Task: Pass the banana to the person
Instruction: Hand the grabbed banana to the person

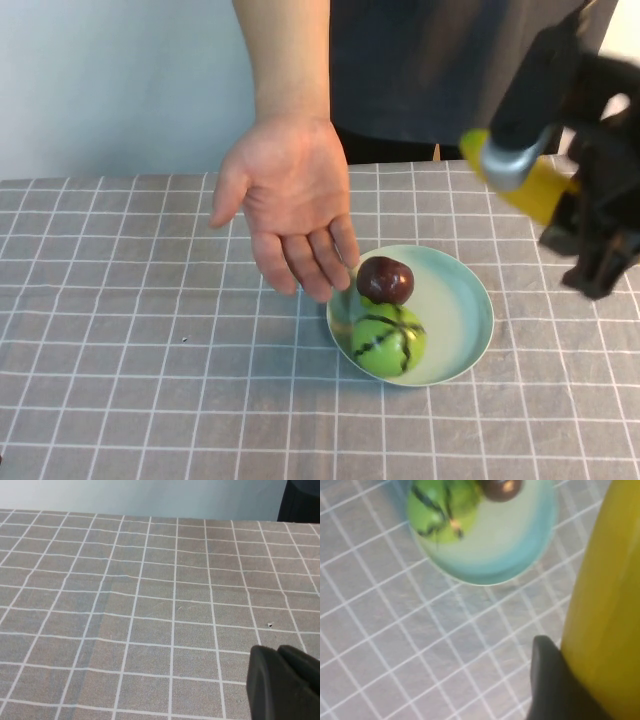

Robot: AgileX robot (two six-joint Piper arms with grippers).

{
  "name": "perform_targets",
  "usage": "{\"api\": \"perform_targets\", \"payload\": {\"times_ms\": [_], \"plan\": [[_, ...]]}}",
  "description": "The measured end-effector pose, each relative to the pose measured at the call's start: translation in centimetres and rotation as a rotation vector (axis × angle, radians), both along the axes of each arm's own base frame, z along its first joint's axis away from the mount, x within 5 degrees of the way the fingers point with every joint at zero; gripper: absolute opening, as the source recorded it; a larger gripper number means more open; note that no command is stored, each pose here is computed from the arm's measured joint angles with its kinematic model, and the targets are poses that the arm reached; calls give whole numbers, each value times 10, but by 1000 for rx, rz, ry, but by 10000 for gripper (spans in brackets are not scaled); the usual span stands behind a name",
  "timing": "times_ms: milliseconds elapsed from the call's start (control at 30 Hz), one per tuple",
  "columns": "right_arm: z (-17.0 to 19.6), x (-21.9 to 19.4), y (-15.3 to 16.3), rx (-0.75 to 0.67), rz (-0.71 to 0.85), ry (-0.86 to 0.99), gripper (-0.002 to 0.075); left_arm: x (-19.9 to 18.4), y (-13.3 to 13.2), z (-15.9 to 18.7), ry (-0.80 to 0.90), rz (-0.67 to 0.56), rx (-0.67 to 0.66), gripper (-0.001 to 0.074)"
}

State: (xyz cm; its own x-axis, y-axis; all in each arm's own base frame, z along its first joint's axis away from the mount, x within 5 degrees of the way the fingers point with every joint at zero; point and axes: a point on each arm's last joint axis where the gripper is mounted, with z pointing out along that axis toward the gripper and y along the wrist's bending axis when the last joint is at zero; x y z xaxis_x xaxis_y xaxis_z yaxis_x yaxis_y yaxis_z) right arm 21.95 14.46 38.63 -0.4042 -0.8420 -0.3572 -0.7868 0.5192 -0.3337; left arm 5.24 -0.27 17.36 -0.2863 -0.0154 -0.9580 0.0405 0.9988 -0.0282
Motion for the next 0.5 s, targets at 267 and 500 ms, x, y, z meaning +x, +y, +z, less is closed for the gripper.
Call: {"api": "perform_targets", "payload": {"times_ms": [267,500], "plan": [[55,-6,-4,78,-17,-167,260,0,0,0,0,0,0,-4],[68,9,53,59,157,-223,260,0,0,0,0,0,2,-4]]}}
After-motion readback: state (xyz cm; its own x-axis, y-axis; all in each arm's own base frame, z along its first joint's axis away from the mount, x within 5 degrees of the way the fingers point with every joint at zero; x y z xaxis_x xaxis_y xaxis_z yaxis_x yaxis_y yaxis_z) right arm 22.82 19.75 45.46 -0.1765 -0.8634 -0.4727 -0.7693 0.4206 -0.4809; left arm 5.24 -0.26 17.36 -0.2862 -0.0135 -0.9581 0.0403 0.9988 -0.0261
